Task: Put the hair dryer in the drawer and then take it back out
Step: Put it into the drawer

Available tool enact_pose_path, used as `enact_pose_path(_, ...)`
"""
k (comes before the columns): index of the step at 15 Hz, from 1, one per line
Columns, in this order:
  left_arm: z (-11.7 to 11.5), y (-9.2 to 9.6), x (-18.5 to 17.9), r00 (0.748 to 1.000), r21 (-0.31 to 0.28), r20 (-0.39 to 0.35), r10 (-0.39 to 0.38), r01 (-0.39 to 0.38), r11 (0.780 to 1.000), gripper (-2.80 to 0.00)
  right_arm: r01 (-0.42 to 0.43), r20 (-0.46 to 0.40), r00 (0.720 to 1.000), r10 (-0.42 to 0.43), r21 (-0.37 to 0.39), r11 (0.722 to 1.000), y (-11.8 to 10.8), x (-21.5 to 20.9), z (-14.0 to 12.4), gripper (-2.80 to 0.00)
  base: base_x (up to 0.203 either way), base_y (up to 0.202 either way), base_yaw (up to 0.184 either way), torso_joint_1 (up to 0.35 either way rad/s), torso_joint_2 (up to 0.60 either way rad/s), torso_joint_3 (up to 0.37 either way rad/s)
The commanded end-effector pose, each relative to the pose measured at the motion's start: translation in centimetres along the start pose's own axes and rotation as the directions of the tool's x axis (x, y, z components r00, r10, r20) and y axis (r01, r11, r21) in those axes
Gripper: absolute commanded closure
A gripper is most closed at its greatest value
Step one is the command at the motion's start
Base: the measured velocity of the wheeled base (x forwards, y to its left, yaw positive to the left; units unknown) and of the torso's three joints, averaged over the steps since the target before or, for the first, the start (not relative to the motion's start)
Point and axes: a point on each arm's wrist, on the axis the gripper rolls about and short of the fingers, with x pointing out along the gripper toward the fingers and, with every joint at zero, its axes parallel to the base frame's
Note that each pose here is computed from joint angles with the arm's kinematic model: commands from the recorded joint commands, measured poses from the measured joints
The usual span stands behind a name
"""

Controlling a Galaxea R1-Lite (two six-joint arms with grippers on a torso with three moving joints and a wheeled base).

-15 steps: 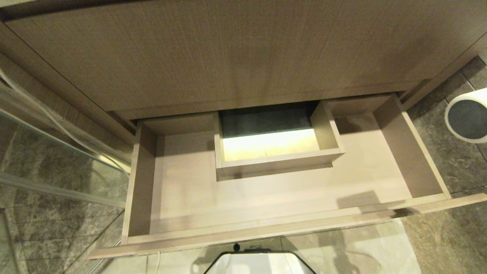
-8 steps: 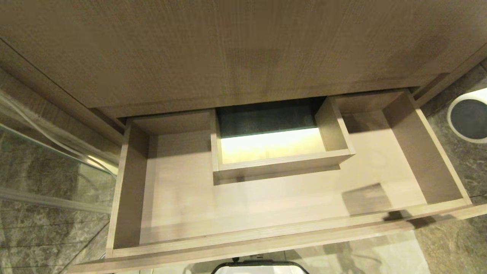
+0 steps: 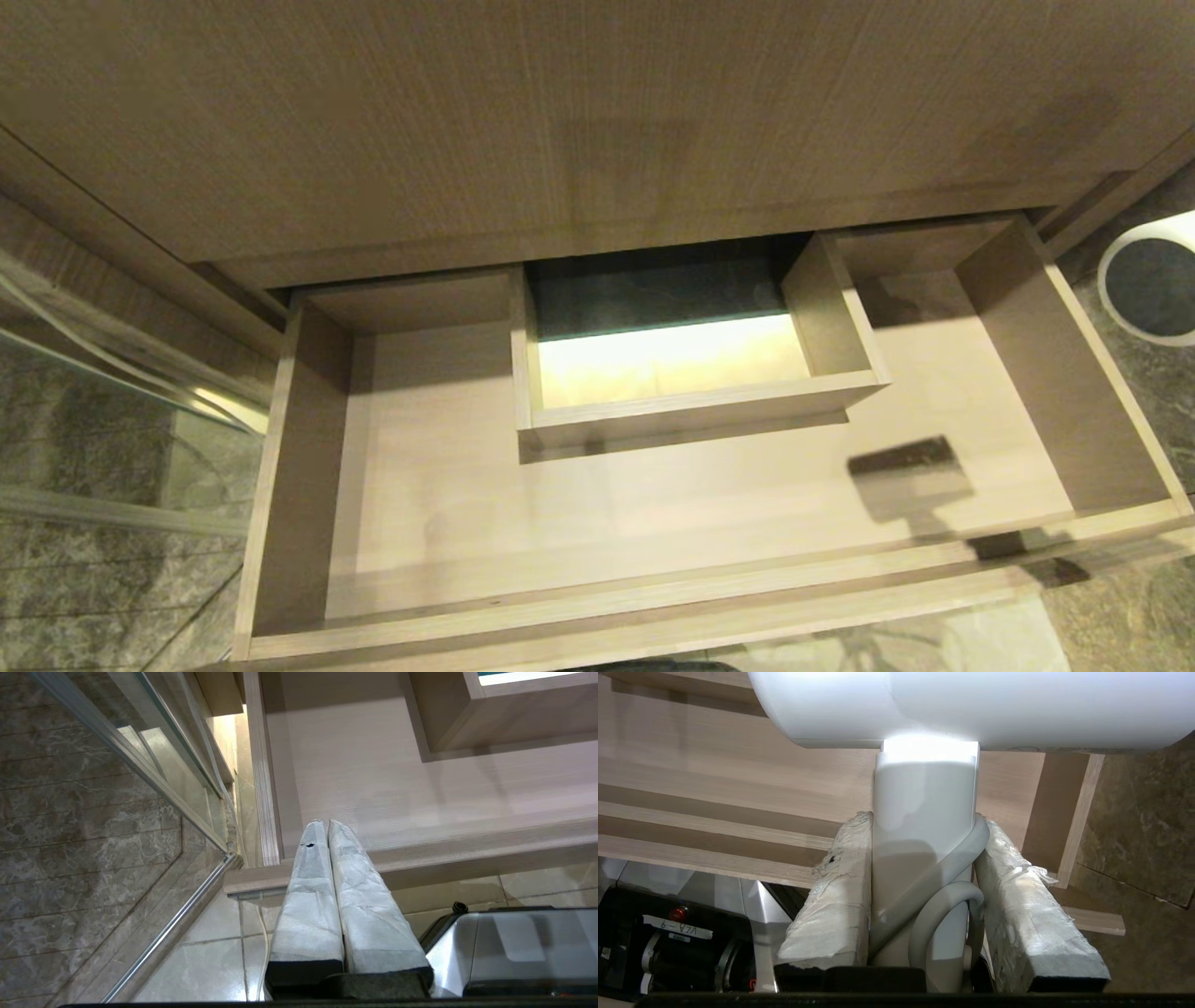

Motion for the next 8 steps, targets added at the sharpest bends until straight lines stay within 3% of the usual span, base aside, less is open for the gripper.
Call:
enact_pose_path(1, 0.0, 0.0, 0.0, 1.0, 0.0, -0.001, 0.0, 0.0, 1.0, 0.0, -0.004, -0.005, 1.0, 0.004, 0.0, 1.0, 0.0, 0.1, 0.0, 0.0, 0.0, 0.0, 0.0, 0.07, 0.05, 0.123)
enact_pose_path(8, 0.0, 0.0, 0.0, 1.0, 0.0, -0.001, 0.0, 0.0, 1.0, 0.0, -0.038, -0.092, 0.995, 0.042, 0.042, 0.998, -1.7, 3.5, 0.4, 0.0, 0.0, 0.0, 0.0, 0.015, 0.03, 0.024)
